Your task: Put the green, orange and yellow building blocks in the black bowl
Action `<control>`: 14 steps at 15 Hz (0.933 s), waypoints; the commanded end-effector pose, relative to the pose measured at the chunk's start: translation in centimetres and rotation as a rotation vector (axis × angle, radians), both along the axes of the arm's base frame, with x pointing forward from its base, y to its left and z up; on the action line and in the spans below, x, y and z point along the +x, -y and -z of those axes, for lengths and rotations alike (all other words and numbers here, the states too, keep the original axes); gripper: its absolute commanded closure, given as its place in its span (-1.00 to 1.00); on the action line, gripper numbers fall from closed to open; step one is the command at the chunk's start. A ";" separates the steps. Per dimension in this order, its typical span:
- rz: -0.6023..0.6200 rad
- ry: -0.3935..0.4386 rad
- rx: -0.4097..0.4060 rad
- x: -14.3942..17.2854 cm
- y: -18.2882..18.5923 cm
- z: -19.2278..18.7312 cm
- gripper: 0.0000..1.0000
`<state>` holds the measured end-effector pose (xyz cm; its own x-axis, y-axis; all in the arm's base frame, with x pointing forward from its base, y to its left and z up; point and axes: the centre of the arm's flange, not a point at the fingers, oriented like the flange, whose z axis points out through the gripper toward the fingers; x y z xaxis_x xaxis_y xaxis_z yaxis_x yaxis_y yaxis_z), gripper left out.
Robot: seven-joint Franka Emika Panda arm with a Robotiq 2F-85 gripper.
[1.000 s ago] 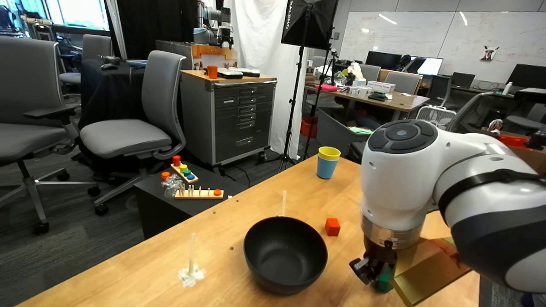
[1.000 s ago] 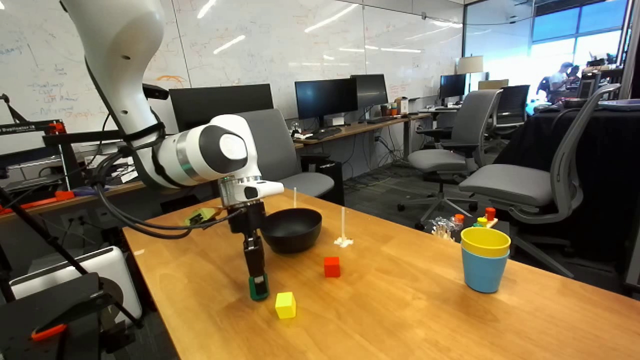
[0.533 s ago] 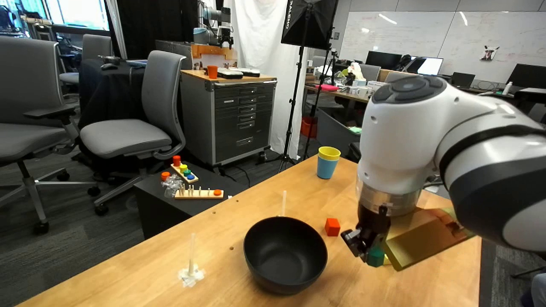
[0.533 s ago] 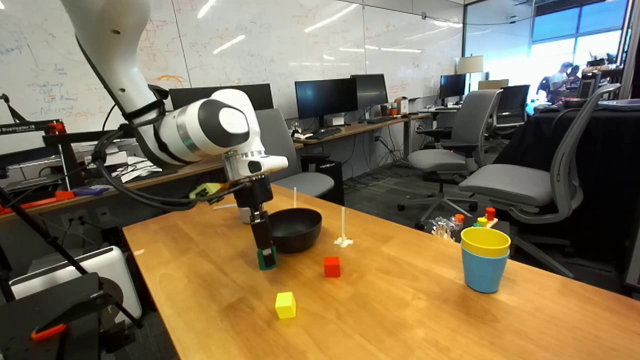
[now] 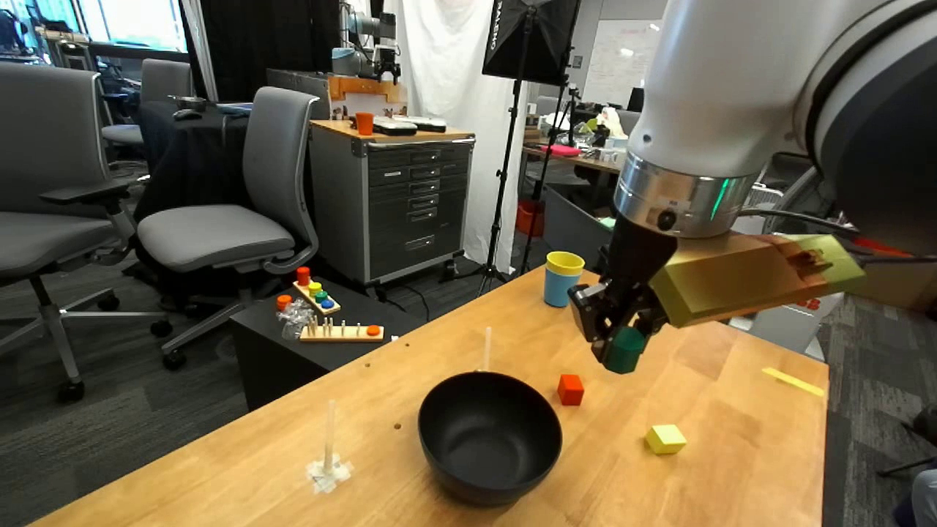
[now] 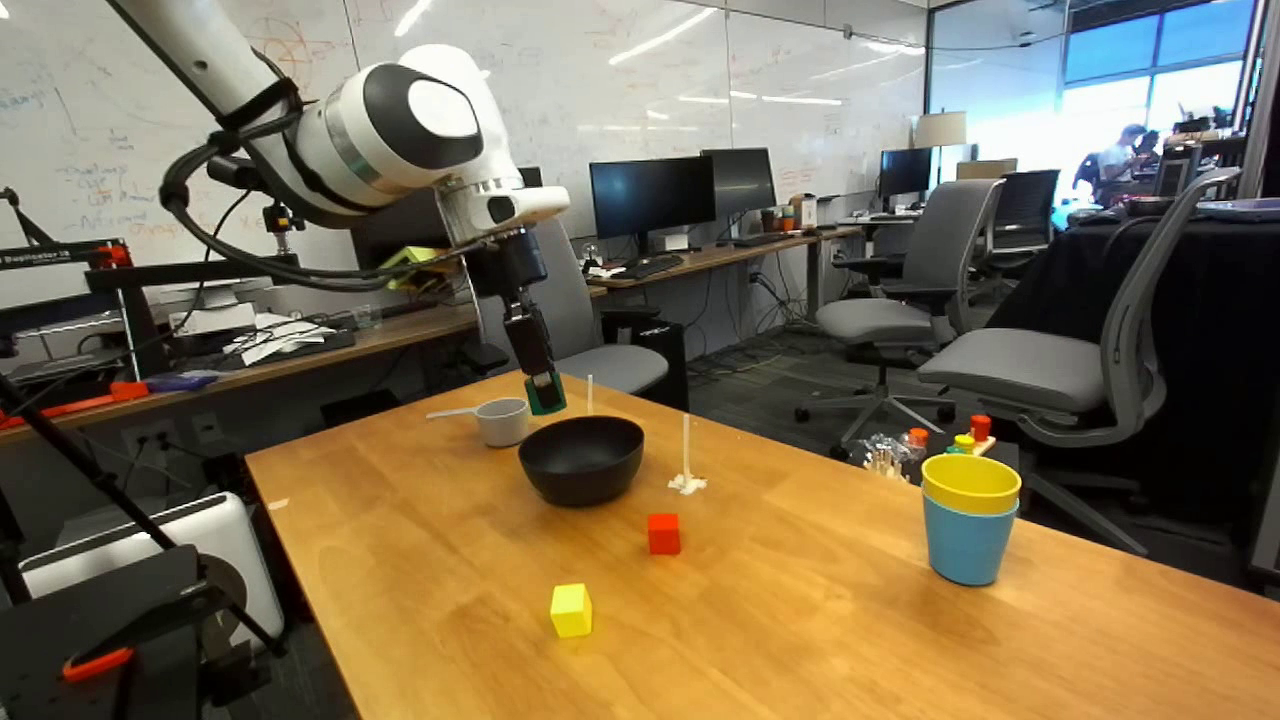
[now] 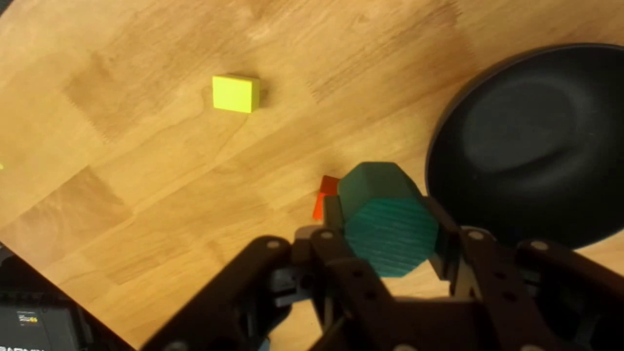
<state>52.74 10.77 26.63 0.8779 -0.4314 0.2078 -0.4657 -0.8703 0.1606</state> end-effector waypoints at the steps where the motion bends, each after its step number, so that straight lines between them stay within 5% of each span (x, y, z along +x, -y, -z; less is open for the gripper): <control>1: 0.016 0.038 0.039 0.9 -1.7 -0.5 0.65; 14: 0.082 0.065 0.029 7.6 -6.7 4.6 0.65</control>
<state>57.99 16.09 23.63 0.8419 -0.4843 0.2380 -0.5179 -0.8491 0.1038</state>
